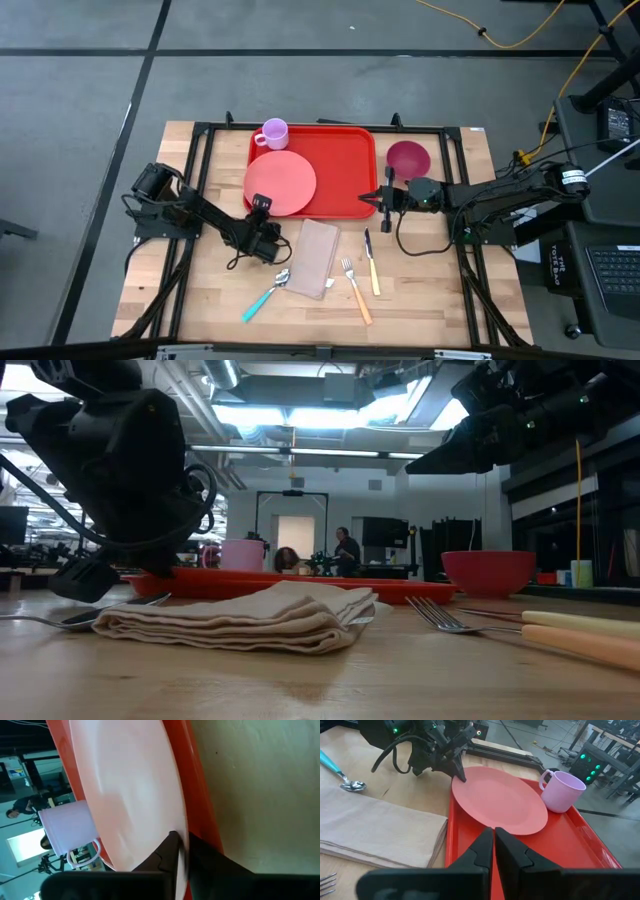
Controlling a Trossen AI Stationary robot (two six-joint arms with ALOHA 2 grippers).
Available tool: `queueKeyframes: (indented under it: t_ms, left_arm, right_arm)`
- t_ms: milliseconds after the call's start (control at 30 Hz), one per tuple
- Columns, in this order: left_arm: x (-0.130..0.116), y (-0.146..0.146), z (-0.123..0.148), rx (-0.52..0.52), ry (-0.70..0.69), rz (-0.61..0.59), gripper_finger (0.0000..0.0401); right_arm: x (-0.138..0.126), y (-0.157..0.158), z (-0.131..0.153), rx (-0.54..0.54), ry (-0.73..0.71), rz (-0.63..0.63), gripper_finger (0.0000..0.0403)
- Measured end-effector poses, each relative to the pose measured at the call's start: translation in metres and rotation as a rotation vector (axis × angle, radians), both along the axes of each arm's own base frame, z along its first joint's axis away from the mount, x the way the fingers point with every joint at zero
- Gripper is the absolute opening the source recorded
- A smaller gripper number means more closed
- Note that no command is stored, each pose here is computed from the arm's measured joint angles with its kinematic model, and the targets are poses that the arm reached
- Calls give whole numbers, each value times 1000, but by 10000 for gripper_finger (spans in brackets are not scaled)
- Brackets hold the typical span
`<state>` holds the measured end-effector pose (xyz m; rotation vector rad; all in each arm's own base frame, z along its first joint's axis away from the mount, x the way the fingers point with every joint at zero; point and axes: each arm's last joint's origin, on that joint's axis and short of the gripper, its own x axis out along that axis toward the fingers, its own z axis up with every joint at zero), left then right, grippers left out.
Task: Set up tray
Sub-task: Put the light orange plate on top of the orange serving tray, then put the pink bowl on top of the light orange plate
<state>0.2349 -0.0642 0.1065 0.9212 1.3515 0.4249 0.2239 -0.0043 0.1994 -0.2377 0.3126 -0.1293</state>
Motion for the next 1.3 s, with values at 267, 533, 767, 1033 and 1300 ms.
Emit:
queueKeyframes:
  t_ms: [267,533,767,1033,1300]
  left_arm:
    - [0,0,0,17,-12,0,52]
    - [0,-9,6,-2,-77,-25,75]
    - [-5,-12,34,-41,-197,-31,91]
    - [-7,-7,48,-128,-232,-14,94]
    - [-9,-11,51,-123,-243,-34,97]
  right_arm:
    - [0,0,0,0,0,0,23]
    - [0,0,0,1,1,1,23]
    - [0,0,0,1,1,1,23]
    - [0,0,0,7,1,9,23]
    - [0,1,0,12,1,27,23]
